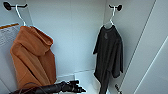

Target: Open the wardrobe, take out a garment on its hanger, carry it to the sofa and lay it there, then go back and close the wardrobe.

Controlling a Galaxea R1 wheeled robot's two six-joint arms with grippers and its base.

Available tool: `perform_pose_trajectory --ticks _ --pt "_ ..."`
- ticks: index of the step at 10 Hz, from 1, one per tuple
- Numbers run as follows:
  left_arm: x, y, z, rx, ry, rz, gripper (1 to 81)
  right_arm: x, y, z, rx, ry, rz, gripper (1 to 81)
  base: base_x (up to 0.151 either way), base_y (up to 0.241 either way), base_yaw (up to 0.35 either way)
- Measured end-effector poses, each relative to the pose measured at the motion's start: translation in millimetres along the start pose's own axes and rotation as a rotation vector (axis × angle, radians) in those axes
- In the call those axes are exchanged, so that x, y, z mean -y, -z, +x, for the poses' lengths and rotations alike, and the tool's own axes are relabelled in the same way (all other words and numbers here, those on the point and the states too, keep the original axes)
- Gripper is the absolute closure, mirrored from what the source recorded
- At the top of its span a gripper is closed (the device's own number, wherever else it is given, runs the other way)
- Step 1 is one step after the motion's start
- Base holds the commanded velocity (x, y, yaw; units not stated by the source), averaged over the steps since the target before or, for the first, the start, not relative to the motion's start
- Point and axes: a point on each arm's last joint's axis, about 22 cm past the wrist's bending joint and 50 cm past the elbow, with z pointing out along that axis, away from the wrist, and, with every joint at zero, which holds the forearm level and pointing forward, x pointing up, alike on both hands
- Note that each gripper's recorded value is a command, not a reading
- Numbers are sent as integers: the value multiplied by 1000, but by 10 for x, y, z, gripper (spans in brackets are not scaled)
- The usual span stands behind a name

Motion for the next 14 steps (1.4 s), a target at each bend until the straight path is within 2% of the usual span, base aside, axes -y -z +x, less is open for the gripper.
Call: perform_pose_trajectory --ticks 3,6,8,11,14 --pt "-432 127 708 -61 -6 -26 10 -6 2 -2 2 -1 -1 10 0 0 0" --pt "-729 375 1310 -131 45 -47 10 -8 5 -1 -3 -3 -2 10 0 0 0" --pt "-1106 567 1787 -187 49 -81 10 -5 11 -36 1 -5 -2 10 0 0 0" --pt "-1589 969 2428 -273 76 -128 10 25 7 -49 -2 -7 1 10 0 0 0" --pt "-2173 1564 3092 -368 77 -186 10 65 12 -113 5 -12 8 10 0 0 0"
